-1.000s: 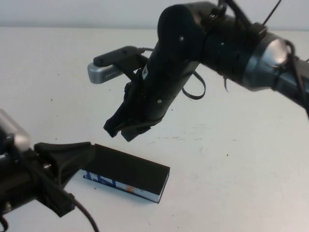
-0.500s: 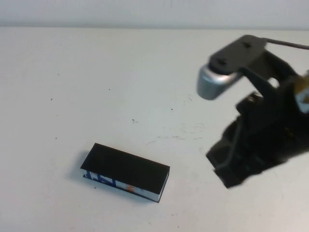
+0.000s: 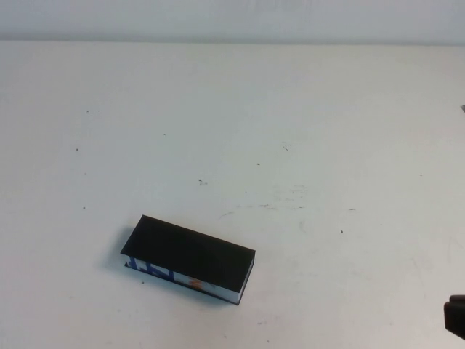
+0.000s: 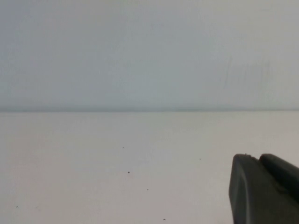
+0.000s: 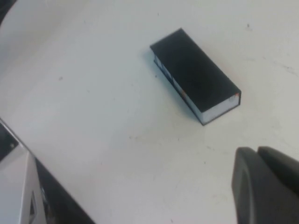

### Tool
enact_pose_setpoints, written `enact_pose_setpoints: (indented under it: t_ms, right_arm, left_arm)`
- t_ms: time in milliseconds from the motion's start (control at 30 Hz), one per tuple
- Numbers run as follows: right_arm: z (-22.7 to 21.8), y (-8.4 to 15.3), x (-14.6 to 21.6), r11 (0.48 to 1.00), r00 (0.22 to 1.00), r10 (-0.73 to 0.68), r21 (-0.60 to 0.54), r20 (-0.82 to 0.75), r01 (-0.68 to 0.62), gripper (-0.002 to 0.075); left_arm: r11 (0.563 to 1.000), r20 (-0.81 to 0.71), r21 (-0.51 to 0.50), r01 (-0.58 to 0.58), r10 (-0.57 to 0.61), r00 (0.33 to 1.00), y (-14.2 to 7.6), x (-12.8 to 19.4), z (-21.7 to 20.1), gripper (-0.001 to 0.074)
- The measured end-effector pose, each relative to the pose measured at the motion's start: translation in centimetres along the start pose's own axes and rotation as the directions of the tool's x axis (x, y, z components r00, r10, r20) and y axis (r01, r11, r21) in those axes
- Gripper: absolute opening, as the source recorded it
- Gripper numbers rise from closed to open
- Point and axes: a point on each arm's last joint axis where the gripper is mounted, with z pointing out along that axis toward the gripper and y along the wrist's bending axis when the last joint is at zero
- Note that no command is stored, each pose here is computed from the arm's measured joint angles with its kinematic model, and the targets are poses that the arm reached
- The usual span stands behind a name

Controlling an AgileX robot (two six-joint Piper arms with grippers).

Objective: Return glasses to glasses case

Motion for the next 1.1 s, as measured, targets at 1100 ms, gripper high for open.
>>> enact_pose_setpoints:
  t_ms: [1100]
  right_arm:
    - [2.4, -8.1, 11.2, 0.788, 0.846, -0.061, 0.546, 0.530, -0.285, -0.0014]
  left_arm:
    - [0.999, -0.004, -0.049, 0.005, -0.005, 1.000, 0.5, 0.0, 0.0, 0.0001]
